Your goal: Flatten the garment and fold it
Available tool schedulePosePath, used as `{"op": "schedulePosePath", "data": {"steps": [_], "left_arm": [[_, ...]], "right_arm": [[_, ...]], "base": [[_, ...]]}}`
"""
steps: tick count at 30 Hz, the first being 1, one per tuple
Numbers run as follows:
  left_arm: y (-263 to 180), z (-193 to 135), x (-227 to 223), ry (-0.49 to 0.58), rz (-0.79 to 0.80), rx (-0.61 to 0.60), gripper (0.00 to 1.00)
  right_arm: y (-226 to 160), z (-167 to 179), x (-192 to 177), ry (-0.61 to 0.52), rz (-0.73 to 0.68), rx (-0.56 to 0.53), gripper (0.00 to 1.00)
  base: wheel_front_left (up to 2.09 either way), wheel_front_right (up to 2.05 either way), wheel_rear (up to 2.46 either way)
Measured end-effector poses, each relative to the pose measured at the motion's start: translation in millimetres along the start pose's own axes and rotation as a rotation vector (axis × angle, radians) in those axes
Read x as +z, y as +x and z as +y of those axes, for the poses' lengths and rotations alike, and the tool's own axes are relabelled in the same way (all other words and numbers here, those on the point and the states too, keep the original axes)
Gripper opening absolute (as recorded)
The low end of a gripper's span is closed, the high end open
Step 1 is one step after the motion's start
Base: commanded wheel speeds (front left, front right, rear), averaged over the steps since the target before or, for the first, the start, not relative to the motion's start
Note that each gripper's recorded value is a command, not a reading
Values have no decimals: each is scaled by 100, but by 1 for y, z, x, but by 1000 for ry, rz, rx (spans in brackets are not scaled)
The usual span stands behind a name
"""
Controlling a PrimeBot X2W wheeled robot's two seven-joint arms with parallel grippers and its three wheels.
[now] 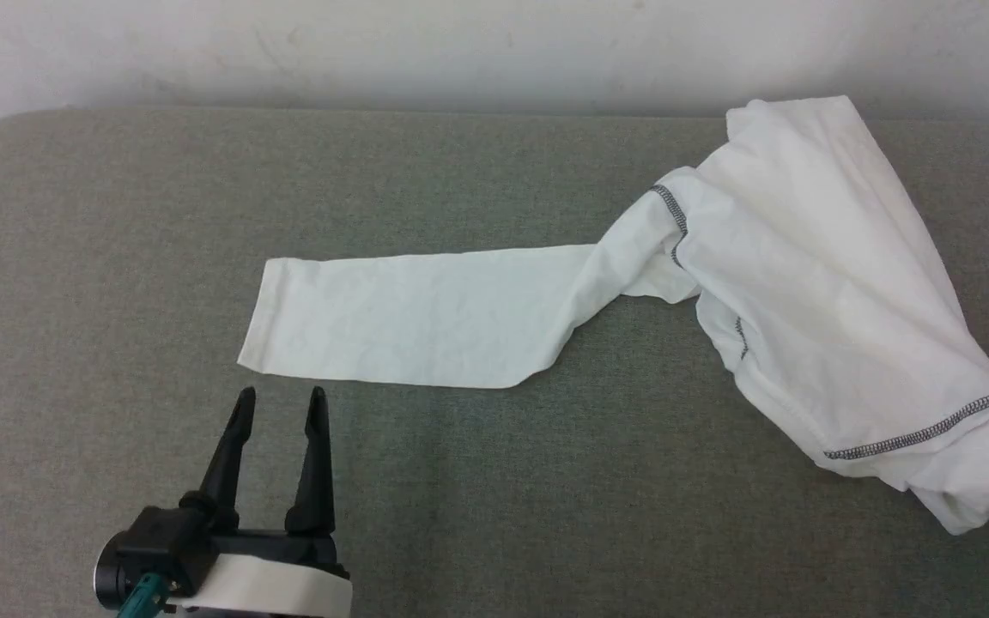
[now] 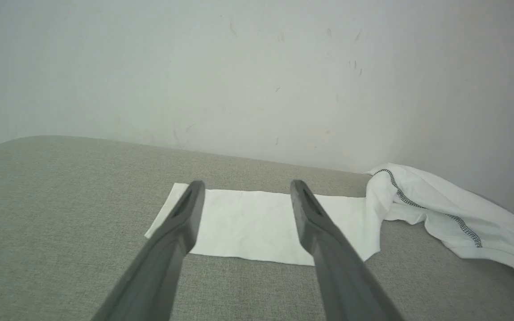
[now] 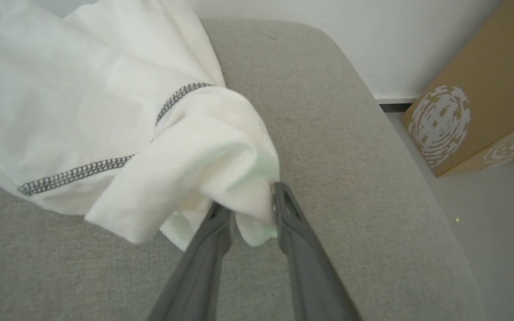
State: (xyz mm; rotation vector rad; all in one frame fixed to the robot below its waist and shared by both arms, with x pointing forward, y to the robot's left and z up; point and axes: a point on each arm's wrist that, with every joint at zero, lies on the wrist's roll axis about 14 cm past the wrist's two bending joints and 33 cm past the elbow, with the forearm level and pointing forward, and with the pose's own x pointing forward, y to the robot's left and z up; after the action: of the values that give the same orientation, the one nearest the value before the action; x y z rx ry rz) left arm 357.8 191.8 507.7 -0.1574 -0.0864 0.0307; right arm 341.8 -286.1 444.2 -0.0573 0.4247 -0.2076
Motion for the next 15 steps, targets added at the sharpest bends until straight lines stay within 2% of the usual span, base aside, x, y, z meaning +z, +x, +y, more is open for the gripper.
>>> {"op": "schedulePosePath", "data": {"steps": [4,9,15], "left_arm": [[3,-6,-1,8,1,-23,100],[5,-14,2,4,-9,-51,100],[8,-20,4,0,-19,-70,100]], "right_arm": [[2,13,-5,20,-16,31,100],[8,38,44,35,-208,98,100],[-9,64,97,32,-447,165,100]], "base": [[0,0,0],[0,0,0],[0,0,0]]}}
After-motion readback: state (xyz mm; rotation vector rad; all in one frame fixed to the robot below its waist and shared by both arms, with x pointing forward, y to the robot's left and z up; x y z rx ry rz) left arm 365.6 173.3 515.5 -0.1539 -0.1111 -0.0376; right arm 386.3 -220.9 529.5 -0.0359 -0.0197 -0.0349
